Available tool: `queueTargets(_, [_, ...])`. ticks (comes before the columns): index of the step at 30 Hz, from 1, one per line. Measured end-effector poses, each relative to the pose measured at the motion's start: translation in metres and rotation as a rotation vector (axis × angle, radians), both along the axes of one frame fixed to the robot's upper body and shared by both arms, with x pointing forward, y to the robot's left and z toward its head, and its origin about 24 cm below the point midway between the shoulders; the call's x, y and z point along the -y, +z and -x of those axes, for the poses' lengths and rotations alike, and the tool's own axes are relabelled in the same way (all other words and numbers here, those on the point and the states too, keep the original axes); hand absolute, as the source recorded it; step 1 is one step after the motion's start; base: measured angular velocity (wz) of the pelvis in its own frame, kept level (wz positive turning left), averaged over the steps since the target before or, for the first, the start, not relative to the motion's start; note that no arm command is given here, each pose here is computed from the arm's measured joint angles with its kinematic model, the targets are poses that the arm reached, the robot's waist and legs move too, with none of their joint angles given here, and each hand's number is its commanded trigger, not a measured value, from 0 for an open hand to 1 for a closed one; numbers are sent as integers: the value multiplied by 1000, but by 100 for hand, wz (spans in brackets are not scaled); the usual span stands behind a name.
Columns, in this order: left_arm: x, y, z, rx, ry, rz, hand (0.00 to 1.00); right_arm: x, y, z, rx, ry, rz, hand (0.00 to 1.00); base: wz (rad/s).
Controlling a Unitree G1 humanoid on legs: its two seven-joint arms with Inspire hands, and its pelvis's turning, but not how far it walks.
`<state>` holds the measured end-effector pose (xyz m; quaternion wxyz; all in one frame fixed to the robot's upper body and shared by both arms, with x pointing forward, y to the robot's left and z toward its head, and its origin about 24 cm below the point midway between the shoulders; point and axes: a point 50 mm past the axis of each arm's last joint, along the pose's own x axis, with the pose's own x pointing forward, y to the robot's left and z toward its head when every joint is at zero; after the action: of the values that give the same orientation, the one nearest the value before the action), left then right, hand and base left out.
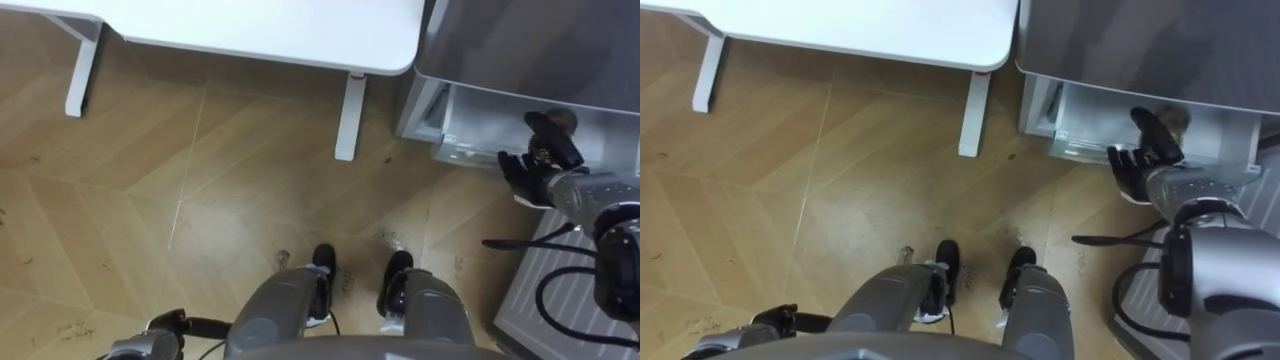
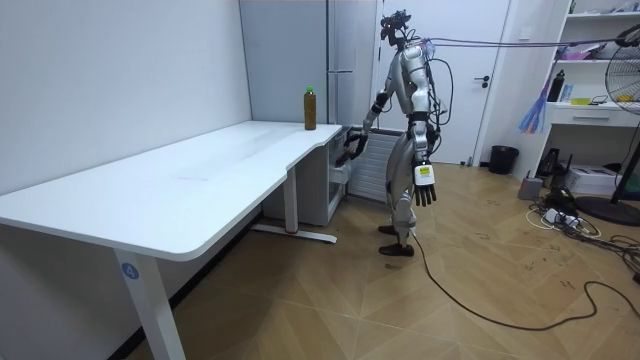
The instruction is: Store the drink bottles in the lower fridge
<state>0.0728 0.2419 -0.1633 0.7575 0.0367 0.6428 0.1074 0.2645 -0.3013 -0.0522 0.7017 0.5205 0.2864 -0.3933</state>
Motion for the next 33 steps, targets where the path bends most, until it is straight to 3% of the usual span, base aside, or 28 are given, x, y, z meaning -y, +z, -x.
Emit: queueTargets(33, [-3,0,2,-16,-39,-16,0,7,5,-2,16,-16,30,0,-1])
